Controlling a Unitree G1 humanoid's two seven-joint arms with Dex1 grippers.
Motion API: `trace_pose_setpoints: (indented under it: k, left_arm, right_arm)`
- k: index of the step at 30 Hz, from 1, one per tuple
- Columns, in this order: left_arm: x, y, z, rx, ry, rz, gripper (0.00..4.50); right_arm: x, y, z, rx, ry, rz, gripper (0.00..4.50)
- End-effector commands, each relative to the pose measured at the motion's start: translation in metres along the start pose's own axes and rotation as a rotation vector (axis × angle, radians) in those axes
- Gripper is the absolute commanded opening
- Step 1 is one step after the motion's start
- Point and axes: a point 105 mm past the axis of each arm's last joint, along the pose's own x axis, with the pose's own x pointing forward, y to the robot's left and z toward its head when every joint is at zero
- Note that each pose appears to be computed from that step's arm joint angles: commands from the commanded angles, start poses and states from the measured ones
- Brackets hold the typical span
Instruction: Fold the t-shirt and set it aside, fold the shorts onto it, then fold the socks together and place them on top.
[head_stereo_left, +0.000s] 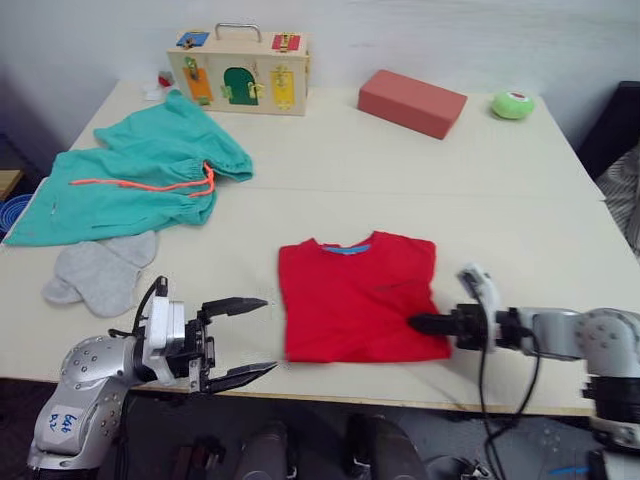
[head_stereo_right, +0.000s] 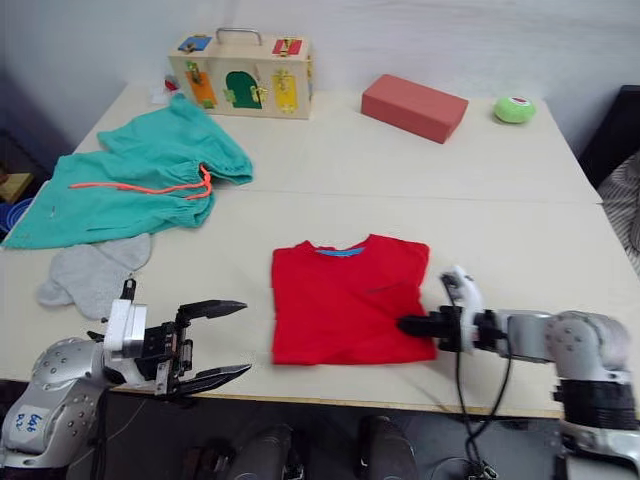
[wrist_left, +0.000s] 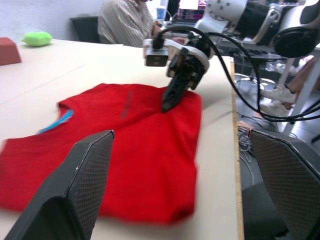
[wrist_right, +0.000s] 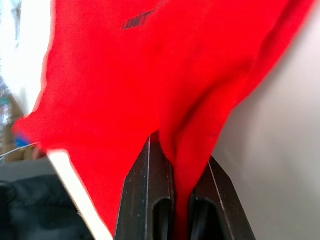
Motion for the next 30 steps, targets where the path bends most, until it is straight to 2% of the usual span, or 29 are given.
trace_pose_setpoints:
  k: [1,3,5,9,12,16,24,30]
  left_arm:
    - [0.005,0.010,0.014,-0.035,-0.110,0.051,4.50]
    - [0.006,0.014,0.017,-0.045,-0.125,0.055,4.50]
    - [0.005,0.015,0.016,-0.047,-0.117,0.047,4.50]
    - [0.005,0.016,0.014,-0.047,-0.106,0.031,4.50]
    - [0.005,0.016,0.016,-0.048,-0.103,0.020,4.50]
    - [0.002,0.014,0.017,-0.052,-0.089,0.014,4.50]
    - [-0.003,0.012,0.018,-0.057,-0.071,0.013,4.50]
    - [-0.004,0.013,0.018,-0.058,-0.060,-0.001,4.50]
  right_arm:
    - [-0.045,-0.045,0.005,0.031,-0.069,-0.203,0.06]
    - [-0.086,-0.076,0.009,0.041,-0.121,-0.336,0.06]
    - [-0.112,-0.095,0.008,0.040,-0.139,-0.412,0.06]
    - [-0.156,-0.129,0.005,0.038,-0.162,-0.562,0.06]
    - [-0.174,-0.139,0.008,0.053,-0.180,-0.625,0.06]
    - [-0.188,-0.150,0.004,0.073,-0.184,-0.680,0.06]
    - [-0.189,-0.167,-0.023,0.216,-0.184,-0.724,0.06]
    - [-0.193,-0.174,-0.035,0.225,-0.222,-0.735,0.06]
